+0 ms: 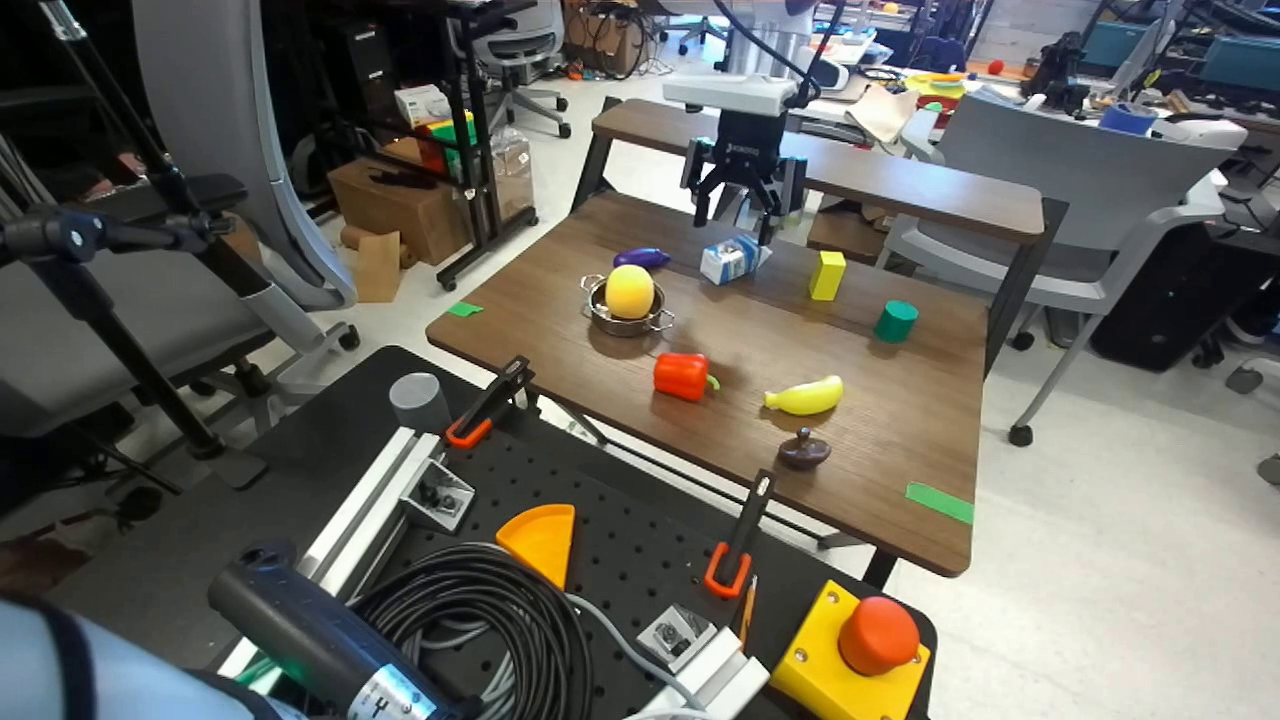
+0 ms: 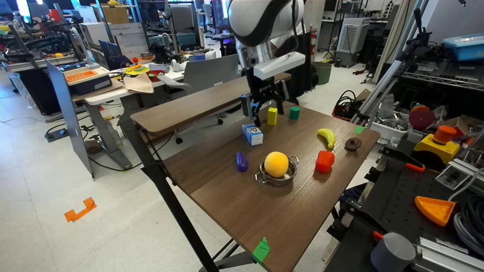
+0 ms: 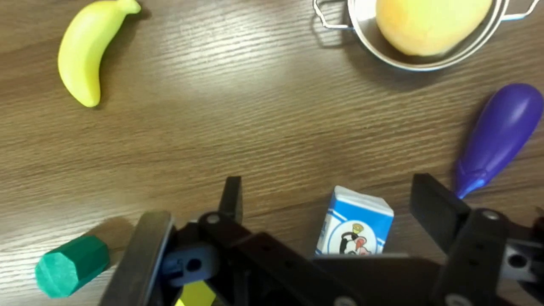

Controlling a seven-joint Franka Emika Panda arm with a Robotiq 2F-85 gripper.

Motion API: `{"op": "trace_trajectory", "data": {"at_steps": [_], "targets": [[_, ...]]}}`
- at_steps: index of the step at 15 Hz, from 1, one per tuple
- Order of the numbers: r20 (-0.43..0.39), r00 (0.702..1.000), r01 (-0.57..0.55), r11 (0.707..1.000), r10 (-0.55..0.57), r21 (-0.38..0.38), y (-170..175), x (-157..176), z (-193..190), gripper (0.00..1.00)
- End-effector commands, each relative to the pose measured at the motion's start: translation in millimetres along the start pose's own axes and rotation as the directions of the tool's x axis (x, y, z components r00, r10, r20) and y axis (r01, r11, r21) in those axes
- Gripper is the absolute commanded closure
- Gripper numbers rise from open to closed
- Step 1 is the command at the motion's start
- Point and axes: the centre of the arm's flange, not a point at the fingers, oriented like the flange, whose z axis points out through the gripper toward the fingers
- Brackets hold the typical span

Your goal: Move the eggplant to the left, move the milk carton backwards

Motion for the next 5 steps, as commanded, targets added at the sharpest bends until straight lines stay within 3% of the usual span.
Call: {"op": "trace_trajectory", "data": {"at_steps": [1, 5], "targets": [[0.008, 1.000, -0.003, 1.000, 0.003, -0.005, 2, -7, -2, 0.00], [0.024, 1.000, -0.007, 1.000, 0.008, -0.014, 1, -22, -4, 0.00]]}}
